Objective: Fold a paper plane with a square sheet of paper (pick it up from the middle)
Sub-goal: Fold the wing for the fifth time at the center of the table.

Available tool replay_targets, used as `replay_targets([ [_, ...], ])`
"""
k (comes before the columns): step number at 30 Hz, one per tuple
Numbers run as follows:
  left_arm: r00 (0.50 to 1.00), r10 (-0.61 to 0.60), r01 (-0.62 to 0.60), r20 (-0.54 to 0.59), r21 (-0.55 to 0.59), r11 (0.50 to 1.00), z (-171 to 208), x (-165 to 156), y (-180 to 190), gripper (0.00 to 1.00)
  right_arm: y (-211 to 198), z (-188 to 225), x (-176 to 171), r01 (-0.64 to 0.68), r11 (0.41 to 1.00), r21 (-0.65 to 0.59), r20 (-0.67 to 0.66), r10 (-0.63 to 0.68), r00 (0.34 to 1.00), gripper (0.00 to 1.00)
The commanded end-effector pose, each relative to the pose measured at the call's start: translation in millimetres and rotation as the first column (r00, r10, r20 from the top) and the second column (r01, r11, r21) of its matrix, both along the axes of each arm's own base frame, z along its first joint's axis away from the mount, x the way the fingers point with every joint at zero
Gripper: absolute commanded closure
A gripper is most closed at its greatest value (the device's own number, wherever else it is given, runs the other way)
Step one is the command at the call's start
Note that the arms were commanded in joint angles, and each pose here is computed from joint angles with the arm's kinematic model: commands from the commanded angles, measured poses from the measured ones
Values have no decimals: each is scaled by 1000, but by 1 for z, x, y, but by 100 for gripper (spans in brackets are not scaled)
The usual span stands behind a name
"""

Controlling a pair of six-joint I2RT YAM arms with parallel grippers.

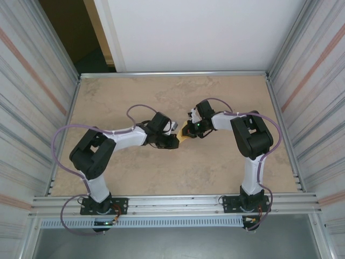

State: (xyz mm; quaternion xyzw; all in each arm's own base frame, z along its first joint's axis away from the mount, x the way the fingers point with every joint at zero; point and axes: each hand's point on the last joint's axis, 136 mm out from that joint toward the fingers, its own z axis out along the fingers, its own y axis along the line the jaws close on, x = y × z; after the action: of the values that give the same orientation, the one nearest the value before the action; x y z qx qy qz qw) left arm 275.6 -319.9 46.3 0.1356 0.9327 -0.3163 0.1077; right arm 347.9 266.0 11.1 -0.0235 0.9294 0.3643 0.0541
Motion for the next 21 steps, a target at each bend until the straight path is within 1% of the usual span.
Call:
replay_targets([
  [1, 1000, 8, -8, 7, 21, 1000, -6, 9, -1, 89, -48, -73, -28, 37, 959, -282, -119, -74, 990, 95],
  [8, 1000, 25, -25, -4, 19, 999, -12, 14, 4, 89, -47, -71, -26, 40, 959, -281, -116, -75, 990, 95],
  [14, 999, 48, -48, -18, -14, 999, -13, 17, 9, 89, -47, -72, -26, 38, 958, -283, -116, -73, 991, 96],
  [21, 998, 54, -54, -38, -5, 999, -20, 15, 12, 90, -47, -72, -26, 35, 958, -284, -119, -72, 990, 95],
])
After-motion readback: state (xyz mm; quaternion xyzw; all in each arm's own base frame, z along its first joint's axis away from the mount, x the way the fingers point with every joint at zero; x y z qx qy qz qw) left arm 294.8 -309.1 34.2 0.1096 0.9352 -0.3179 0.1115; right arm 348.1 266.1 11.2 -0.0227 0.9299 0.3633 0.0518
